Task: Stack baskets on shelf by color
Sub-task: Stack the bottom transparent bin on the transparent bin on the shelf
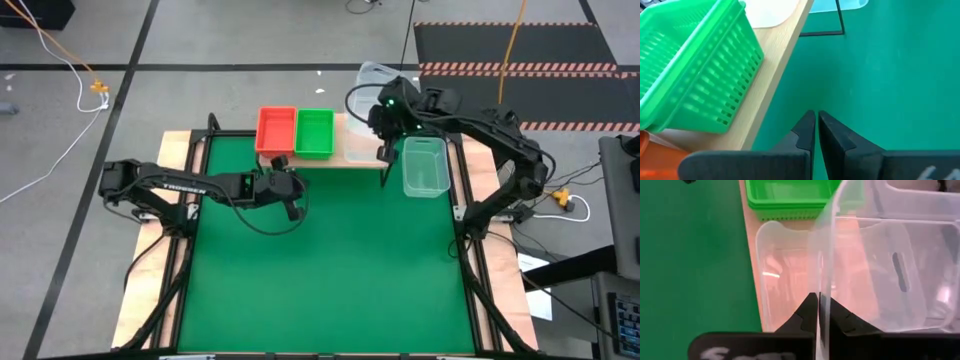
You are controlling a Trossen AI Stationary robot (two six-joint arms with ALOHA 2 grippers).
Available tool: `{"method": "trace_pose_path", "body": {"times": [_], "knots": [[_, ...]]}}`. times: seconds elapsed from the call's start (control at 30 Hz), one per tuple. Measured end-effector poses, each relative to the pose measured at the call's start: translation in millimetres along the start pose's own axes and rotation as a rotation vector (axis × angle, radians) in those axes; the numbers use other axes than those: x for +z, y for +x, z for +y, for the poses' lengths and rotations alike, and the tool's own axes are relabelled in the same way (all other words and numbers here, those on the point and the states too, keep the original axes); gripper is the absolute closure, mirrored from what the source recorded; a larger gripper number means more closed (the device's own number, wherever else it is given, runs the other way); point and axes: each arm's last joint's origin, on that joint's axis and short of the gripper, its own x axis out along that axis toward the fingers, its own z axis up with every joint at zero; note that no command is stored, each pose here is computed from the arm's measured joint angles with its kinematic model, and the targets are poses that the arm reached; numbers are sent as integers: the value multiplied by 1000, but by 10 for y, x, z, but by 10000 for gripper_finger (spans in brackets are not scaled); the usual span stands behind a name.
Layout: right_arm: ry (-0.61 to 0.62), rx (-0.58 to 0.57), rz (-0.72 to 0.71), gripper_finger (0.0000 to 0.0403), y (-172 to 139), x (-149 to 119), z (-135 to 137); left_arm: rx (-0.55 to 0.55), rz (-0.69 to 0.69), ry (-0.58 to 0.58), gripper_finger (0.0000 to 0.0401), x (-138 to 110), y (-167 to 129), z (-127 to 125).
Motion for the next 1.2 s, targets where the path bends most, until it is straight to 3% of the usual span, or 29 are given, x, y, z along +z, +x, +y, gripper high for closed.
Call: {"method": "trace_pose_path", "body": {"times": [0.17, 0.43, 0.8, 1.0, 1.2], "knots": [[-3, 86, 21, 403, 127, -47, 60, 0, 0, -4, 377, 0, 0, 0], [-30, 108, 61, 400, 247, -110, 117, 1, -3, -8, 377, 4, 0, 1], [-36, 97, 31, 318, 226, -91, 108, 1, -4, -7, 377, 5, 0, 1], [-14, 52, -76, 273, 36, -71, 81, 1, -1, -6, 377, 2, 0, 1], [4, 12, -180, 274, -252, -114, 64, 2, -1, -6, 377, 3, -1, 1]]}}
